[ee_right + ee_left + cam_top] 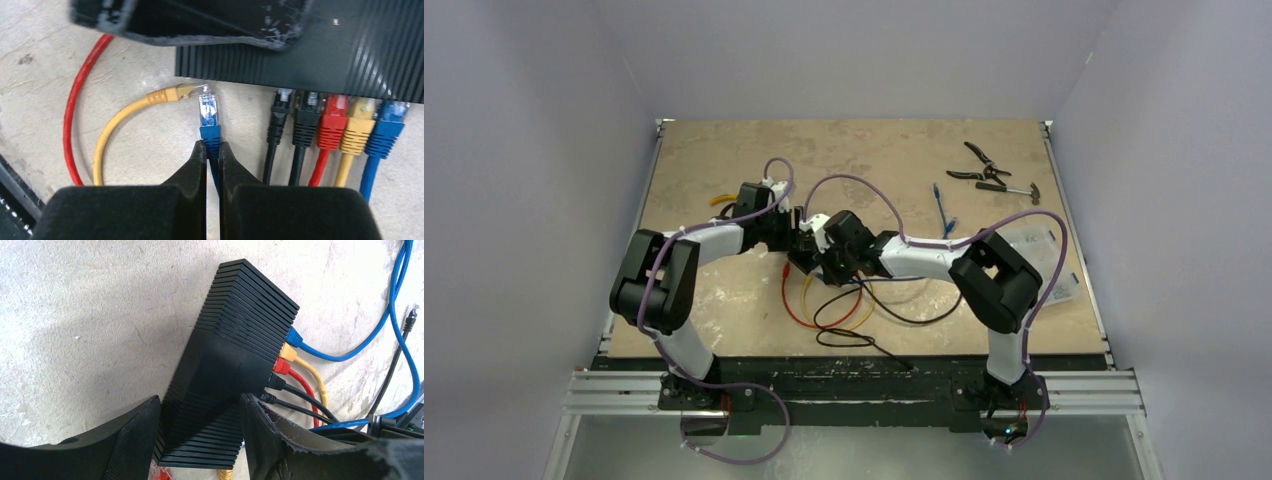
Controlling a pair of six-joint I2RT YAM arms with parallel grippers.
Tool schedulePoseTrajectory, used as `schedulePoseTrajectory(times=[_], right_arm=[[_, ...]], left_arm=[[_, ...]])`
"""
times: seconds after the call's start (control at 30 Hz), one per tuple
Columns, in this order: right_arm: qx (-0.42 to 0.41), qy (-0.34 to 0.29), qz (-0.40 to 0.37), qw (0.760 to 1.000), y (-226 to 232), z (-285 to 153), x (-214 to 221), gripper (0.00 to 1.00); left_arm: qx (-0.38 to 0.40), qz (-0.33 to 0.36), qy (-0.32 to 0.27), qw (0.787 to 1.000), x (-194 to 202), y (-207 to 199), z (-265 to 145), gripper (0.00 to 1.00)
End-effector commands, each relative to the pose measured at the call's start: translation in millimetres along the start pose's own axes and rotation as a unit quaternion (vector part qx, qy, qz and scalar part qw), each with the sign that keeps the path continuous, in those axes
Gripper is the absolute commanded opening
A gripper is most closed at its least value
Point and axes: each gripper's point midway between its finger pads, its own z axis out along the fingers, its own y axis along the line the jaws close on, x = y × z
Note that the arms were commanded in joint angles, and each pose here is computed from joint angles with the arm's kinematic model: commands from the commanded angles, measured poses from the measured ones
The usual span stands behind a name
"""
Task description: Insert the plug into the switch port
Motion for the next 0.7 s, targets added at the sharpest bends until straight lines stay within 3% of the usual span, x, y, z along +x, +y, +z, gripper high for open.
schedulePoseTrajectory(times=[0.0, 0.2, 0.67], right_arm=[[0.063, -0.056, 0.047, 0.995, -17, -15, -28, 0.00], [0.106, -0.070, 0.080, 0.989, -30, -22, -29, 0.00], [0.111, -0.073, 0.088, 0.987, -34, -19, -35, 0.00]], left_arm=[[0.022, -0.007, -0.003, 1.000, -7, -14, 3, 0.57], [0.014, -0.020, 0.001, 1.000, -2, -11, 4, 0.56], [0.010, -0.024, -0.001, 1.000, -3, -11, 4, 0.54]])
